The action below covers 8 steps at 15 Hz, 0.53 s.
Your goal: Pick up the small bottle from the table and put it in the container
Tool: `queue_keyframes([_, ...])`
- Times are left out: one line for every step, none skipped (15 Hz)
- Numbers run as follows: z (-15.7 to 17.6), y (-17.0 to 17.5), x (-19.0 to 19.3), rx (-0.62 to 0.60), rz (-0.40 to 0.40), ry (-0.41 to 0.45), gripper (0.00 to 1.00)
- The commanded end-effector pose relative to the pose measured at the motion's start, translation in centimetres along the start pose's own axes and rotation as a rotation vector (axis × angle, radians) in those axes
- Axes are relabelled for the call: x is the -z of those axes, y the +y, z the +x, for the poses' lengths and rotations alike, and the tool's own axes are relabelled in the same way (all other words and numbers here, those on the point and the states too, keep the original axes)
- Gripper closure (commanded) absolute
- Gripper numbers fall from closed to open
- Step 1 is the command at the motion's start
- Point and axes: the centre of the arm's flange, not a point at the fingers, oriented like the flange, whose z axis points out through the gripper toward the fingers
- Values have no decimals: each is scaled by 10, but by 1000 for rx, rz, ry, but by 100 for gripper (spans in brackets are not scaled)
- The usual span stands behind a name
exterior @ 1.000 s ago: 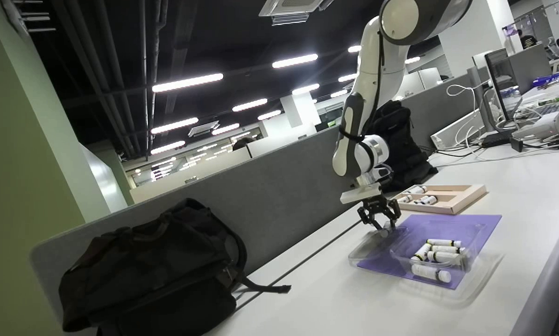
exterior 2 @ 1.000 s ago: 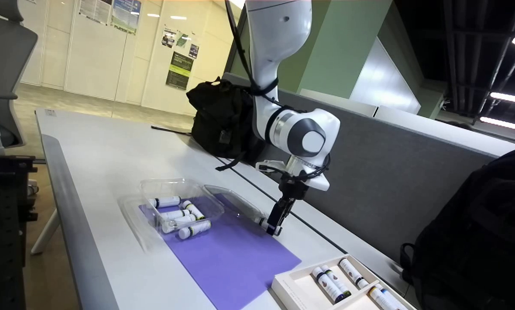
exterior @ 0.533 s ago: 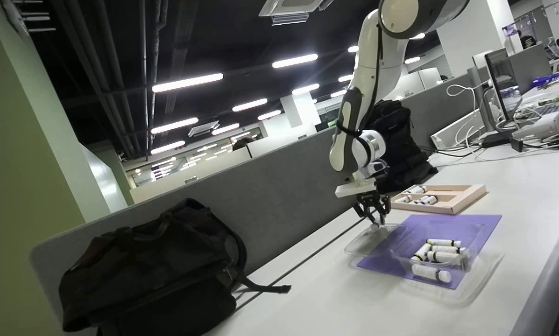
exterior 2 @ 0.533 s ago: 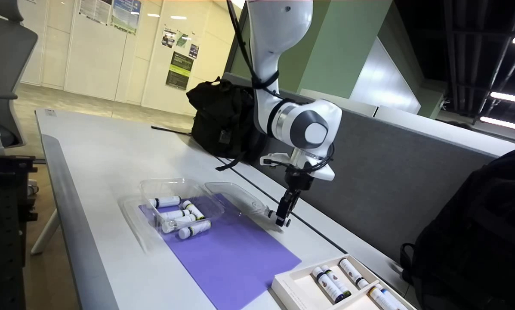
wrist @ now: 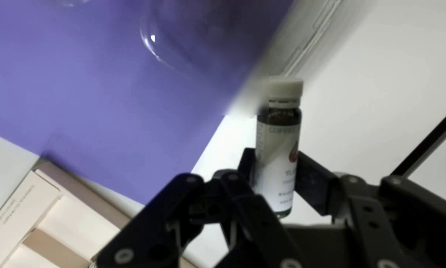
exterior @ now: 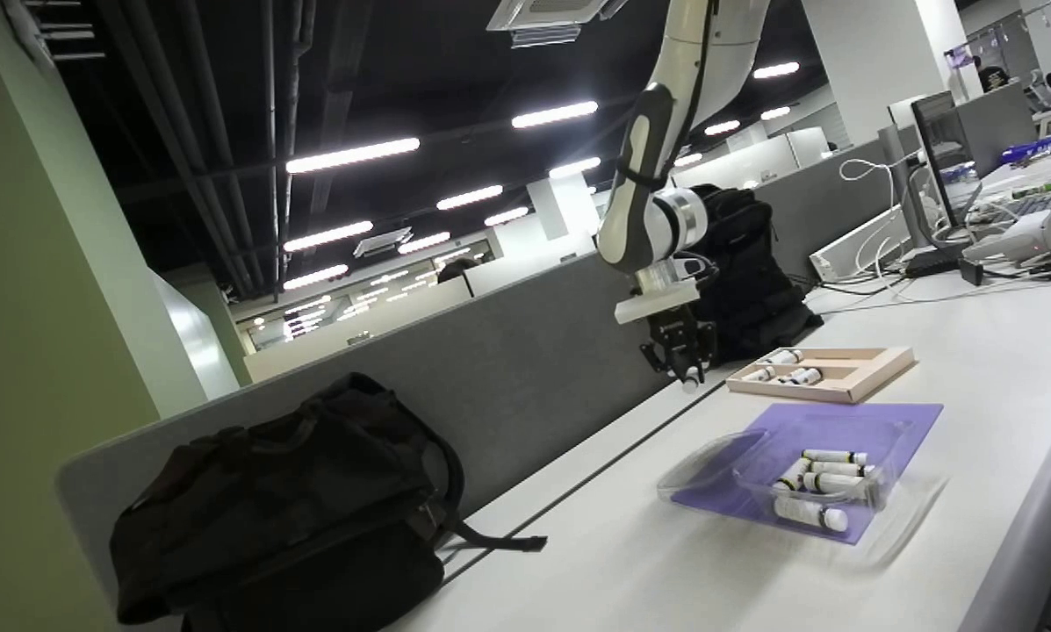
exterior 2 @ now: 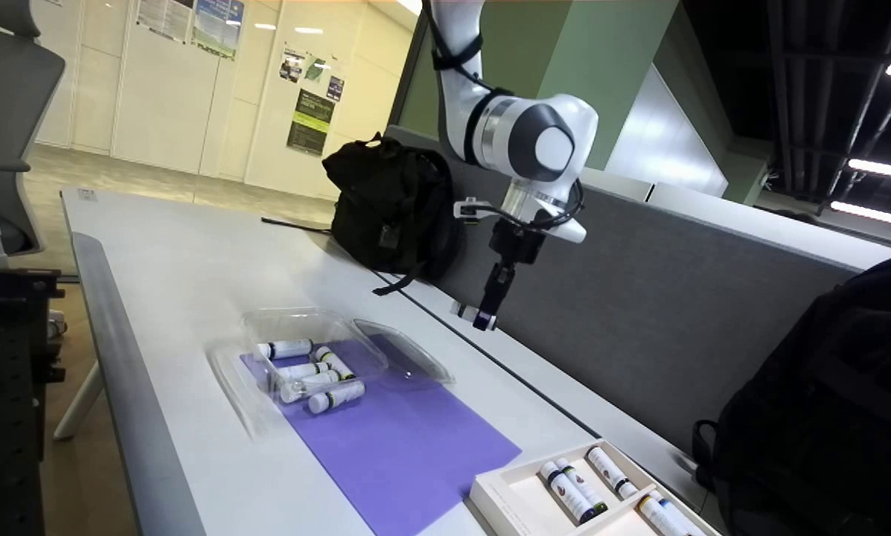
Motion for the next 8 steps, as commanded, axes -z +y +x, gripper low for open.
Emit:
queue_keyframes([-46,19,20,134,-88,-72,93])
queue_keyframes([-57,21,16,173,-128,-106,93])
queue_keyframes([-67,22,11,200,-166,-138,93])
queue_keyframes([-75,24,6,221,-203,-171,93])
queue_keyframes([-82,26,-3,241,-256,-220,93])
queue_keyframes([-89,29,-10,257,-302,-259,93])
queue_keyframes([-96,32,-16,271,-351,-301,93])
queue_keyframes([-103,37,-23,282,-403,-339,93])
